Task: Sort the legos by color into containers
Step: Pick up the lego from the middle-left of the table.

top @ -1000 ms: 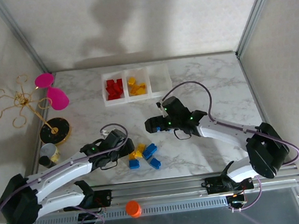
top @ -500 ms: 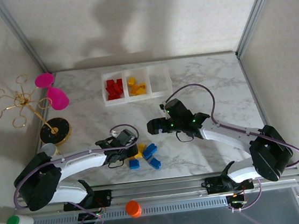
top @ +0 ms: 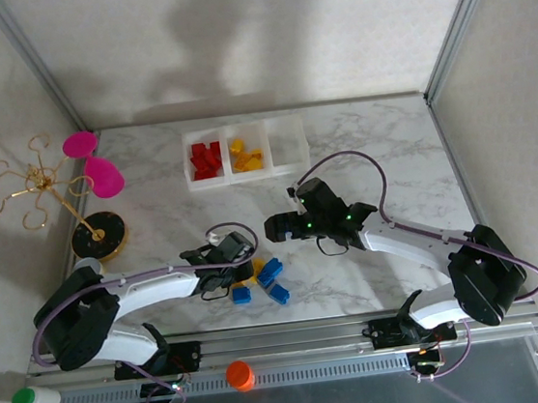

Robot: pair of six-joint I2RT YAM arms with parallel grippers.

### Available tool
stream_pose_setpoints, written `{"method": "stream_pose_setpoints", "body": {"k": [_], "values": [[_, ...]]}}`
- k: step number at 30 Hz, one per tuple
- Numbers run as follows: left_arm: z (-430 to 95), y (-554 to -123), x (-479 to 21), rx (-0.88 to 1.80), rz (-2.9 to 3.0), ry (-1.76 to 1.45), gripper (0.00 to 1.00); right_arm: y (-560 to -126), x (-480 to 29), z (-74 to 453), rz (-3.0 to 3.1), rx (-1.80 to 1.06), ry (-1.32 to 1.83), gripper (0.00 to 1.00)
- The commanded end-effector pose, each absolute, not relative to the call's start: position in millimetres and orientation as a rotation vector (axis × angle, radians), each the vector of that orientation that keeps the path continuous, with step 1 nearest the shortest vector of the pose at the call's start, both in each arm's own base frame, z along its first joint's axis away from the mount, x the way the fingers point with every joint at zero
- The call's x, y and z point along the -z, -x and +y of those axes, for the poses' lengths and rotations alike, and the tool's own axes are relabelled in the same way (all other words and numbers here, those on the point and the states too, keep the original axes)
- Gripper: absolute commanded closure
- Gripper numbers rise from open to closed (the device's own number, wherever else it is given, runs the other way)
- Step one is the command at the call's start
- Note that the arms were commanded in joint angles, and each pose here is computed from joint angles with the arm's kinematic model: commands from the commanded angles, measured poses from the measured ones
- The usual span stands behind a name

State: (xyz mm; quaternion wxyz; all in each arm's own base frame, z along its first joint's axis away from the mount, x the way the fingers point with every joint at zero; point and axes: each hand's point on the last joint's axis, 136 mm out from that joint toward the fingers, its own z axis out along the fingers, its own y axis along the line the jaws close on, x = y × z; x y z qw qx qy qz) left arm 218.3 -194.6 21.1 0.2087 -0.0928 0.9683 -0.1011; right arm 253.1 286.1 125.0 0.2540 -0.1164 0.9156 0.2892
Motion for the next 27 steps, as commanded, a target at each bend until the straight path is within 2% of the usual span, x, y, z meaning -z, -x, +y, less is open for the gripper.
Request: {"method": "stream_pose_setpoints", "body": {"k": [1, 14, 22, 27], "values": [[-186.7, -216.5, -12.2, 0.184, 2.708, 0.237, 0.48, -255.2, -126.0, 290.2, 2.482, -0.791, 0.312, 0.02], [-166.0, -209.4, -16.2, 0.118, 2.687, 0.259, 0.57, -257.5, -127.0, 293.5, 2.475, -0.802, 0.310, 0.02], [-187.4, -212.4, -16.3, 0.170, 2.693, 0.218, 0.57, -258.8, -128.9, 294.2, 2.472, -0.801, 0.307, 0.01], [-183.5, -213.6, -13.3, 0.121, 2.686, 0.224, 0.63, -258.8, -130.4, 292.2, 2.470, -0.790, 0.307, 0.01]]}}
